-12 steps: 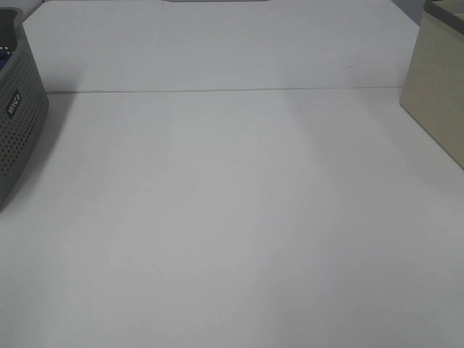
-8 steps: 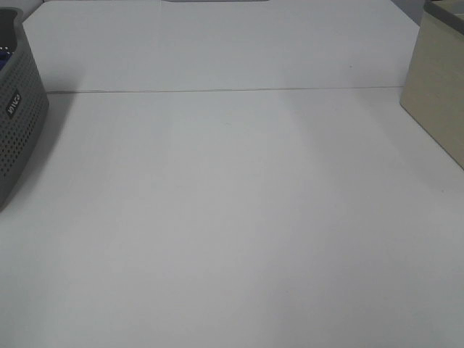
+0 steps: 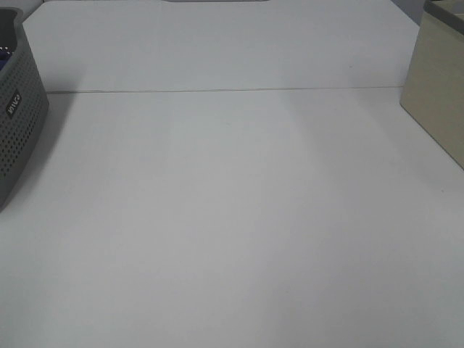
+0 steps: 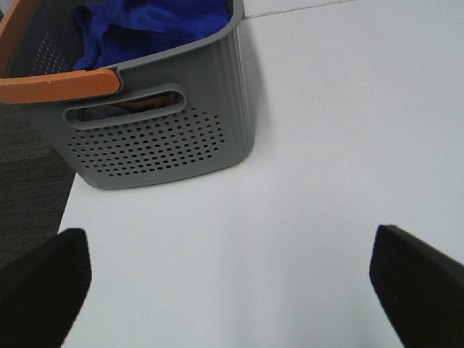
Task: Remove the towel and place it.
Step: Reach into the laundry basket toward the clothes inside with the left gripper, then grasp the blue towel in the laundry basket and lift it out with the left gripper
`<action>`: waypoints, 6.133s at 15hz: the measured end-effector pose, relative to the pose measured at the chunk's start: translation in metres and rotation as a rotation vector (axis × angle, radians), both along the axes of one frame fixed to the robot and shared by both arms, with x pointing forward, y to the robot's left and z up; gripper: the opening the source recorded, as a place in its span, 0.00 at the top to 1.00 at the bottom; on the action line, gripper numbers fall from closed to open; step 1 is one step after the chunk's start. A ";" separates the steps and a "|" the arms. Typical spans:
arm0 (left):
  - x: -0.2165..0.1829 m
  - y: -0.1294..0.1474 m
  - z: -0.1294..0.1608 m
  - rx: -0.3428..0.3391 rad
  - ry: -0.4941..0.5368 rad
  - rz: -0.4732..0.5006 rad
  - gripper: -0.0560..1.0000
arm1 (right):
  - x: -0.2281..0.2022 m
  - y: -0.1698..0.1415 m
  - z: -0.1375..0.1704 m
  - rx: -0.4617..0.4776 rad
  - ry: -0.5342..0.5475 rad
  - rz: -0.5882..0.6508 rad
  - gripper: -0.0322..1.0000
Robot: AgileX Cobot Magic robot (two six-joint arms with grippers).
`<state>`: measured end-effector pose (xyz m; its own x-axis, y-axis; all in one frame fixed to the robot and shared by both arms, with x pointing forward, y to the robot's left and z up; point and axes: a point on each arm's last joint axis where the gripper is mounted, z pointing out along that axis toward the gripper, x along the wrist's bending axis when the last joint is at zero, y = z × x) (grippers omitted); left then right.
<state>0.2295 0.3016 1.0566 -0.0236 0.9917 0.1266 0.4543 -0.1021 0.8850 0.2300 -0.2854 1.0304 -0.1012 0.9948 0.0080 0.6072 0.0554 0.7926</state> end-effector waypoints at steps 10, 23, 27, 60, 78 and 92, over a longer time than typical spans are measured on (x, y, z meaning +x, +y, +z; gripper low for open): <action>0.000 -0.007 0.000 -0.075 -0.006 -0.051 0.01 | 0.000 0.000 0.000 0.000 0.000 0.000 0.24; 0.001 -0.008 0.000 -0.067 -0.006 -0.062 0.01 | 0.000 0.000 0.000 0.000 0.000 0.000 0.24; 0.001 -0.008 0.000 -0.067 -0.006 -0.062 0.01 | 0.000 0.000 0.000 0.000 0.000 0.000 0.24; 0.343 0.062 0.105 0.719 0.711 -0.478 0.01 | 0.000 0.000 0.000 0.000 0.000 0.000 0.24; 0.460 0.163 -0.085 0.661 0.880 -0.673 0.03 | 0.000 0.000 0.000 0.000 0.000 0.000 0.24; 0.474 0.157 -0.095 0.685 0.836 -0.639 0.95 | 0.000 0.000 0.000 0.003 0.000 0.002 0.24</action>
